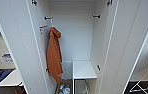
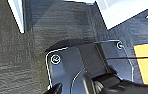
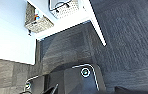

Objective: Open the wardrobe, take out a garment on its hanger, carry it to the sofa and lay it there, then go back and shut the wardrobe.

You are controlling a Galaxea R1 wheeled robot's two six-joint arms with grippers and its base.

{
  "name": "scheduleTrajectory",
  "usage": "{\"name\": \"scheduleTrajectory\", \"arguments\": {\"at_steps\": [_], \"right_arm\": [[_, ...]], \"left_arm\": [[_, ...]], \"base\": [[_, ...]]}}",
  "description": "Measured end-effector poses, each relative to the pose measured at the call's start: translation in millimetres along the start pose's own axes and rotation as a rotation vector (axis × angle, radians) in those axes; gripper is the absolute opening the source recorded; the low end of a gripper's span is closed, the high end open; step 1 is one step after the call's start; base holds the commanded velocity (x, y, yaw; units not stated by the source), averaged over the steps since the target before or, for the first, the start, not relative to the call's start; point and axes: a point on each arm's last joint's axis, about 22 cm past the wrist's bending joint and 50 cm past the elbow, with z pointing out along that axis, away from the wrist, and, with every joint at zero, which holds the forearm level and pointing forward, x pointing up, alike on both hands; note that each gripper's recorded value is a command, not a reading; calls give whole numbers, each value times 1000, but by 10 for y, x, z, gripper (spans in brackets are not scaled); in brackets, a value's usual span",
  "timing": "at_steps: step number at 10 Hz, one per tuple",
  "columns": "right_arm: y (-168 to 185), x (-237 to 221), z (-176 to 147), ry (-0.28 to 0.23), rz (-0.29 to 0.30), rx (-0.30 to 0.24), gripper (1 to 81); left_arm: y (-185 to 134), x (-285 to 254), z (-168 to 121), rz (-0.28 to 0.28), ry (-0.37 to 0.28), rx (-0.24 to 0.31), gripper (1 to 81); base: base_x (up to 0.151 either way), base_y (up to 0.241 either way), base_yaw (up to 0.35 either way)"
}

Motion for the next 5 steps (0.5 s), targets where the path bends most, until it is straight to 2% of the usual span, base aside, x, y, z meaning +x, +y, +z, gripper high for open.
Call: {"name": "scheduleTrajectory", "arguments": {"at_steps": [1, 3, 5], "right_arm": [[-21, 223, -78, 29, -8, 9, 811], [67, 679, -253, 95, -27, -2, 811], [218, 1258, -548, 182, -35, -27, 811]], "left_arm": [[-32, 135, -177, 11, 21, -8, 811], [-160, 498, -505, 29, 119, -11, 811], [-597, 834, -983, 10, 232, 46, 811]], "base": [[0, 0, 0], [0, 0, 0], [0, 0, 0]]}}
